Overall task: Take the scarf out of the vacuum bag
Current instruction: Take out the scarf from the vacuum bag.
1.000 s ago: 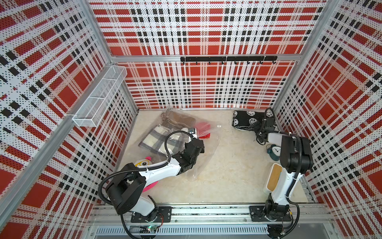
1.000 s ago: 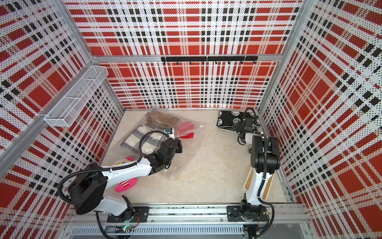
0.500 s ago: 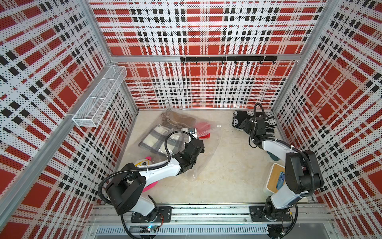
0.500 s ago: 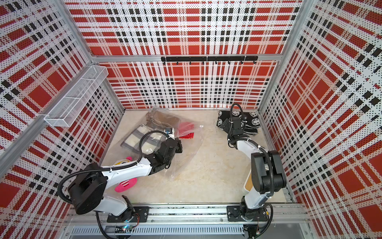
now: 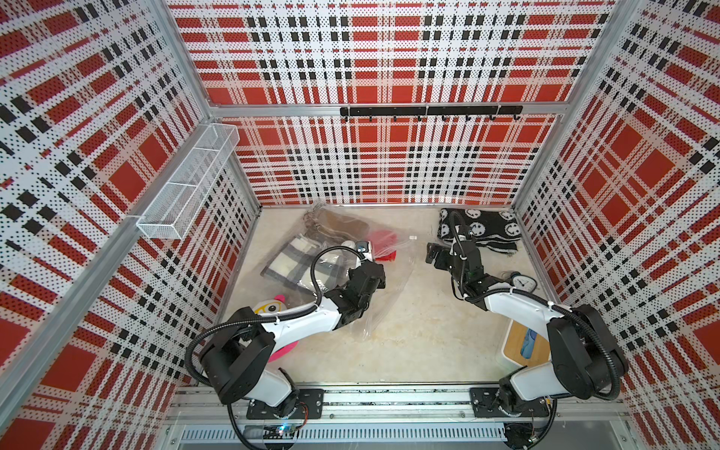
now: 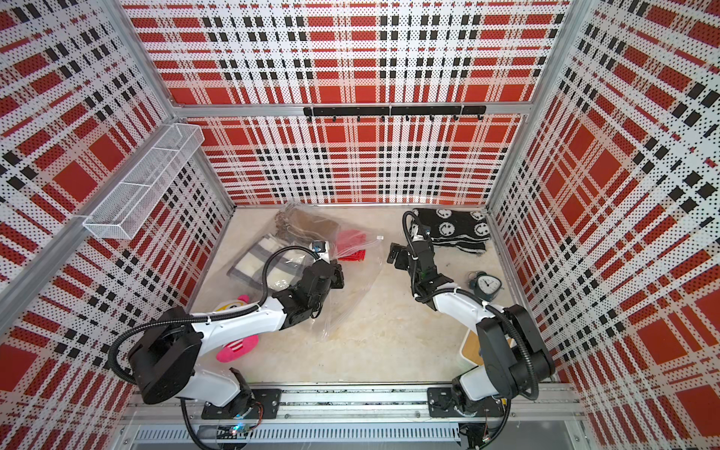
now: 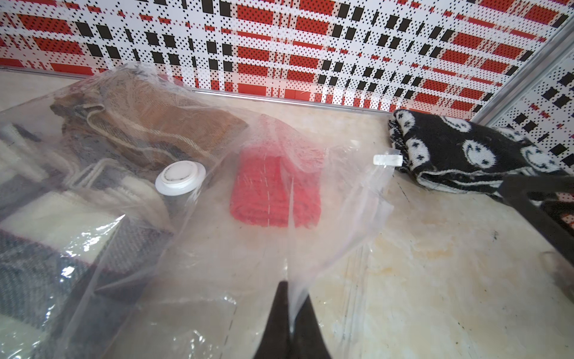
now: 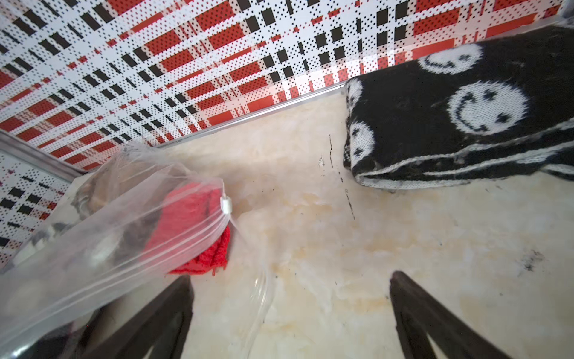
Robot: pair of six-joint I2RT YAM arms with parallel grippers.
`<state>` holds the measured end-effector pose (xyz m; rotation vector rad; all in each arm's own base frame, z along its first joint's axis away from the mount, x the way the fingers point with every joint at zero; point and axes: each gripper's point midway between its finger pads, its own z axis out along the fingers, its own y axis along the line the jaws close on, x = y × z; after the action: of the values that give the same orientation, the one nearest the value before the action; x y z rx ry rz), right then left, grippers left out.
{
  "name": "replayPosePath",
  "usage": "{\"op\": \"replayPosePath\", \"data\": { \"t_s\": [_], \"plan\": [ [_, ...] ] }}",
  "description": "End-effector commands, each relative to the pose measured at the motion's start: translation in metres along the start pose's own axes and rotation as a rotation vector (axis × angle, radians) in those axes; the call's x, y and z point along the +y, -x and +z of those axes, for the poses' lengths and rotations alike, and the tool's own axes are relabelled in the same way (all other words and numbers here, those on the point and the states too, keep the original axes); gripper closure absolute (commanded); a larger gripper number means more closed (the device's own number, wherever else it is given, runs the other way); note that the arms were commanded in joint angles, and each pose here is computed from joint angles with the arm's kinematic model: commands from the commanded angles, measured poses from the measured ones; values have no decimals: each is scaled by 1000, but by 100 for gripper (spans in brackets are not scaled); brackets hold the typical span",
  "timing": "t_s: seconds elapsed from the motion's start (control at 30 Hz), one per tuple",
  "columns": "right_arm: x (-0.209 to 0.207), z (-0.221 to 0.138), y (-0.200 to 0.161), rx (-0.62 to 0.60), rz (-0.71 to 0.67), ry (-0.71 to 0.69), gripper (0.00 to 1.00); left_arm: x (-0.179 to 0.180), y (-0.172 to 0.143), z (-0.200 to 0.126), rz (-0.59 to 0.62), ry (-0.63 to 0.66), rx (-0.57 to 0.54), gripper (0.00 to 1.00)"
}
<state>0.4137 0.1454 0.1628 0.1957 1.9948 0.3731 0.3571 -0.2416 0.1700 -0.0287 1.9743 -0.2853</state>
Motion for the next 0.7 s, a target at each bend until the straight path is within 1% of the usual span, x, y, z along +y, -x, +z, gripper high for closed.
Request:
{"op": "replayPosePath", "data": {
  "t_s": [0.0, 0.07, 0.23, 0.33, 0.43, 0.67],
  "plan": [
    [29, -7, -1, -2, -20, 151, 0, -4, 15, -7, -8, -24, -27, 100],
    [44, -10, -13, 25, -10, 235, 0, -4, 14, -5, -15, -33, -17, 100],
    [69, -12, -35, 65, 67, 332, 0, -9, 11, -1, -35, -78, 15, 100],
    [87, -7, -44, 80, 67, 376, 0, -10, 11, 0, -33, -79, 20, 100],
    [100, 3, -51, 101, 90, 431, 6, -10, 11, -1, -39, -85, 20, 100],
    [106, 25, -66, 123, 119, 433, 9, -12, 17, -4, -48, -96, 19, 100]
  ]
}}
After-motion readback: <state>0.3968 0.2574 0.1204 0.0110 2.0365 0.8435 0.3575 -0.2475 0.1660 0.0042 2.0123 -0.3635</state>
